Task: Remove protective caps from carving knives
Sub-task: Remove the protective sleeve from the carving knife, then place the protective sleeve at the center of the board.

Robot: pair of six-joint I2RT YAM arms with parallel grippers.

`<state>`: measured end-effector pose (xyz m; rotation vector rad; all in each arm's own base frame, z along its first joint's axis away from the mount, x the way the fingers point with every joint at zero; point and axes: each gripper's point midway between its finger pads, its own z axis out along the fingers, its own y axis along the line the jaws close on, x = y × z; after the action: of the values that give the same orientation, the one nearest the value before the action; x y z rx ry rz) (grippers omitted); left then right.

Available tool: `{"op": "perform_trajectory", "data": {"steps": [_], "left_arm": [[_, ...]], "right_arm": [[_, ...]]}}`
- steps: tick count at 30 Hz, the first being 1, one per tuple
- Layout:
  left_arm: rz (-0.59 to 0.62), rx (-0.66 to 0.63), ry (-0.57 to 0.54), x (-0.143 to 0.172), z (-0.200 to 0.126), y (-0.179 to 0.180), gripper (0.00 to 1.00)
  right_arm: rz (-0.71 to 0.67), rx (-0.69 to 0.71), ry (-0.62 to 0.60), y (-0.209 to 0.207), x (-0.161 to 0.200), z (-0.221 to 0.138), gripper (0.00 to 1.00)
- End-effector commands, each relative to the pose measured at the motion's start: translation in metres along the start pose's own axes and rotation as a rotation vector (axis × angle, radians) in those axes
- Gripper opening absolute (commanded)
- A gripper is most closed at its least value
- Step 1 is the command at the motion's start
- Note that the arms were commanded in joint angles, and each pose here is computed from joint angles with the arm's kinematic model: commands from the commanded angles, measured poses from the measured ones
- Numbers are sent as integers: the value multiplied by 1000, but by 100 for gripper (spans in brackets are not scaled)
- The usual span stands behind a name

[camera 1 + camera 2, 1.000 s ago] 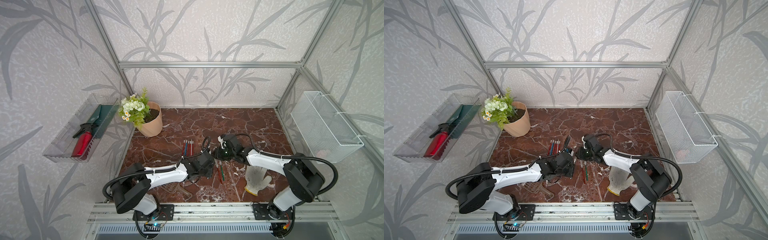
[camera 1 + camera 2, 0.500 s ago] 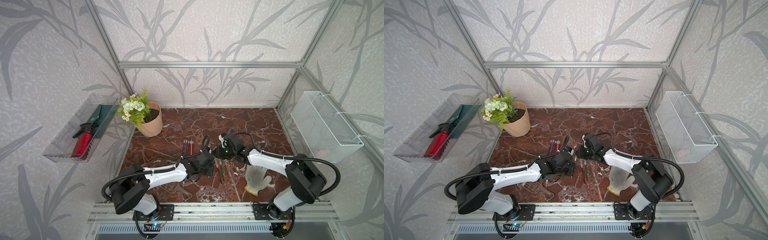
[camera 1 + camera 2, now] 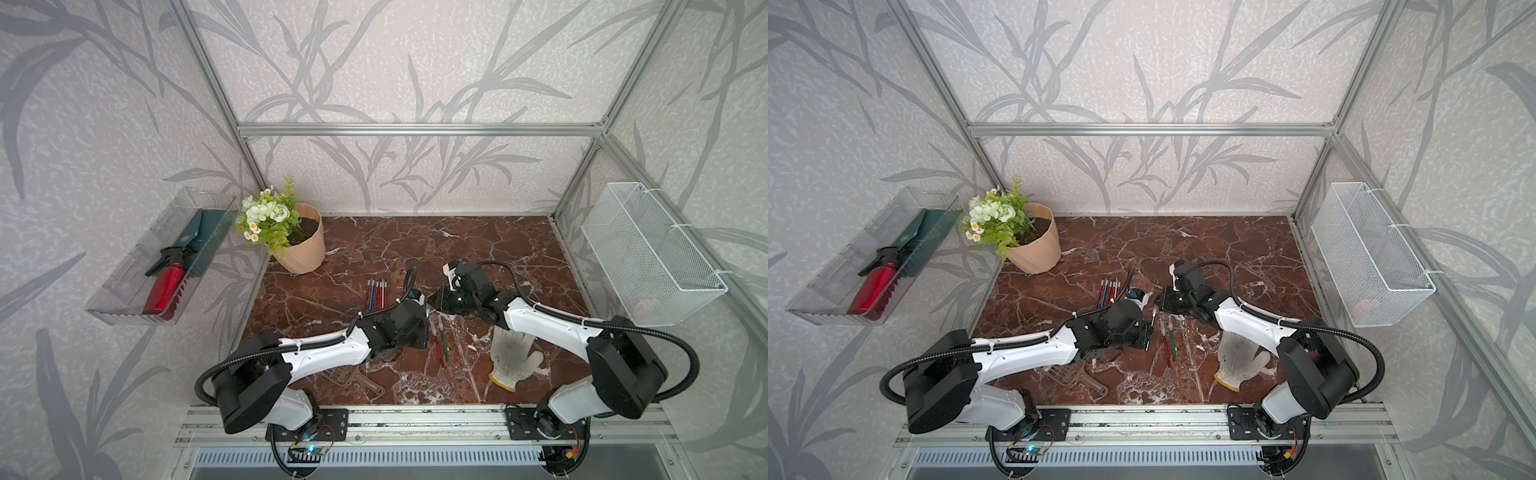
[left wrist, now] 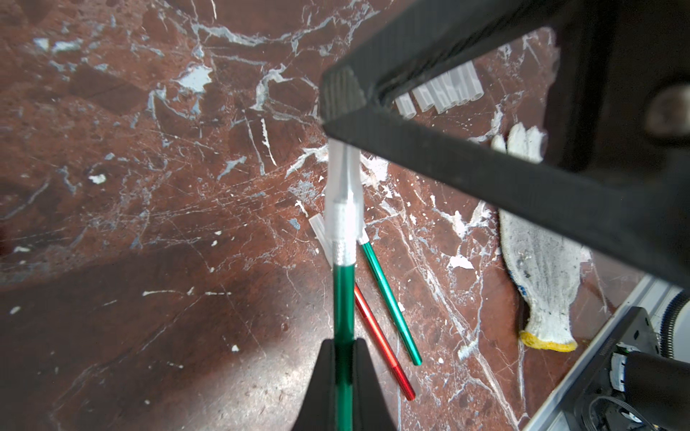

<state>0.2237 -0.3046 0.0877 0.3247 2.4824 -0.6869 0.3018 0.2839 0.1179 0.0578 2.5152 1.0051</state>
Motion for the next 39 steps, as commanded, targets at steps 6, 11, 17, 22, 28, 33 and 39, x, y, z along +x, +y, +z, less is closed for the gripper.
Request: {"op": "perform_trajectory", "data": {"steps": [6,11,17,22,28,33,39], "left_arm": [[4,29,-28,-2,-7,-2,5],[0,27,-13,2,-4,-1,5],[-4,25,9,4,0,-2,5],[-11,14,6,0,-2,-2,5],[-23,7,6,-2,-1,0,5],[-61,0,-12,-8,-4,6,5],[-91,-12,-15,-13,-9,18,5]], "right_arm": [[-15,-34,-66,8,-26,-12,12],[-13,-36,-86,7,-33,-14,12],[6,-53,-101,2,-43,-14,12],[11,-65,-109,1,-50,-14,12],[27,-75,-114,-4,-55,-14,12],[20,-47,-102,-17,-56,-17,12],[-47,76,-41,-45,-46,-23,12]]}}
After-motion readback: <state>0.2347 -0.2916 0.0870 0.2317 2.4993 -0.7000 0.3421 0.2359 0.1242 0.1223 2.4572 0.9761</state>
